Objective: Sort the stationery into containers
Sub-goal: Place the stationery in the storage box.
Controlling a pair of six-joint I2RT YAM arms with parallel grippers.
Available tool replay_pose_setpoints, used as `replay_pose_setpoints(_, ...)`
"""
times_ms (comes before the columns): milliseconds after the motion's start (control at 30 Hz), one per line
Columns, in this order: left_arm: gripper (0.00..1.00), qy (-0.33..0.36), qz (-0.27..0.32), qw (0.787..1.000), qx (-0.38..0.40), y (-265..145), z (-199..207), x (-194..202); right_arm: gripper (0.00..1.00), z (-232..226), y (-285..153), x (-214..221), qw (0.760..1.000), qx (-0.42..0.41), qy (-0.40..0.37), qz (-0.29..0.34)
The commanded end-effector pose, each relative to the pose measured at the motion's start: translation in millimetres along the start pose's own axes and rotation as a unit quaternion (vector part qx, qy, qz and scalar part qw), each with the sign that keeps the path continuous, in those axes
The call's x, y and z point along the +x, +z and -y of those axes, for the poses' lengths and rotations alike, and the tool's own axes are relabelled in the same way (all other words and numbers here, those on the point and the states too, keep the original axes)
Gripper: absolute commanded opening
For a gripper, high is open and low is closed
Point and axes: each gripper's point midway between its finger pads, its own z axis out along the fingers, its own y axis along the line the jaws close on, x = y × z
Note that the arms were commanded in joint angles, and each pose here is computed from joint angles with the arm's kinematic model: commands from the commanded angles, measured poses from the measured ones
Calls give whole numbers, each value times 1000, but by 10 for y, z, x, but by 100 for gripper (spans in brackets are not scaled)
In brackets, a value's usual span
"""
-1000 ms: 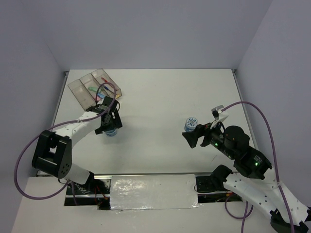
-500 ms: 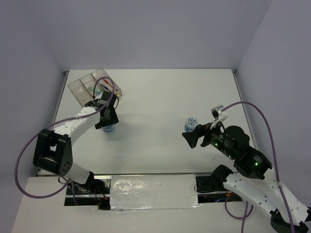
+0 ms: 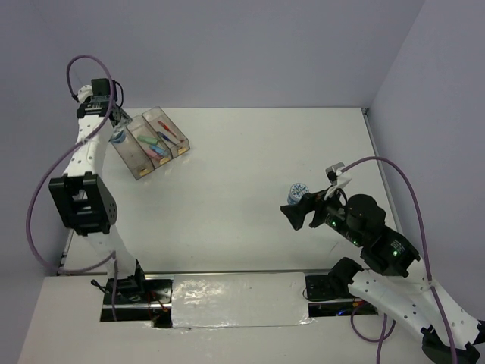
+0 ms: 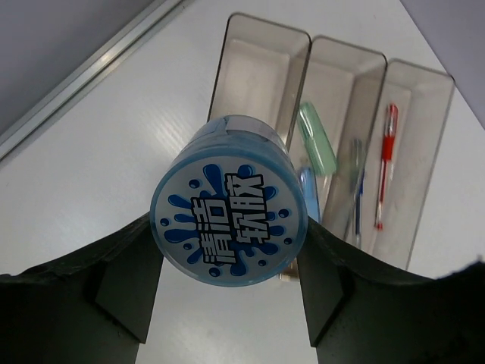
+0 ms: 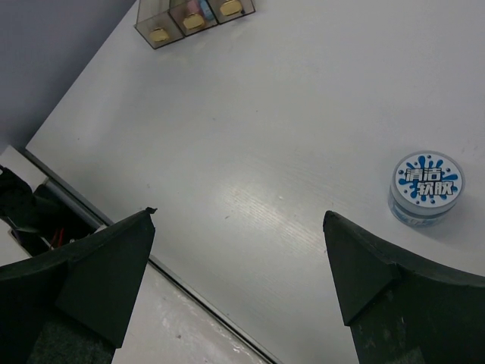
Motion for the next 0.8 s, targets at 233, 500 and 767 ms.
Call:
replay_pose_setpoints(233, 0, -13, 20, 999, 31, 980, 326, -406, 100, -128, 84, -149, 1000, -26, -6, 14)
replay_pose_setpoints(500, 9, -19, 20, 999, 32, 1233, 227, -429, 100, -198, 124, -71, 999, -50, -9, 3)
replay_pose_setpoints(767, 39, -16, -10, 1000, 23, 1491, 146, -206, 100, -214, 187, -70, 999, -52, -9, -3)
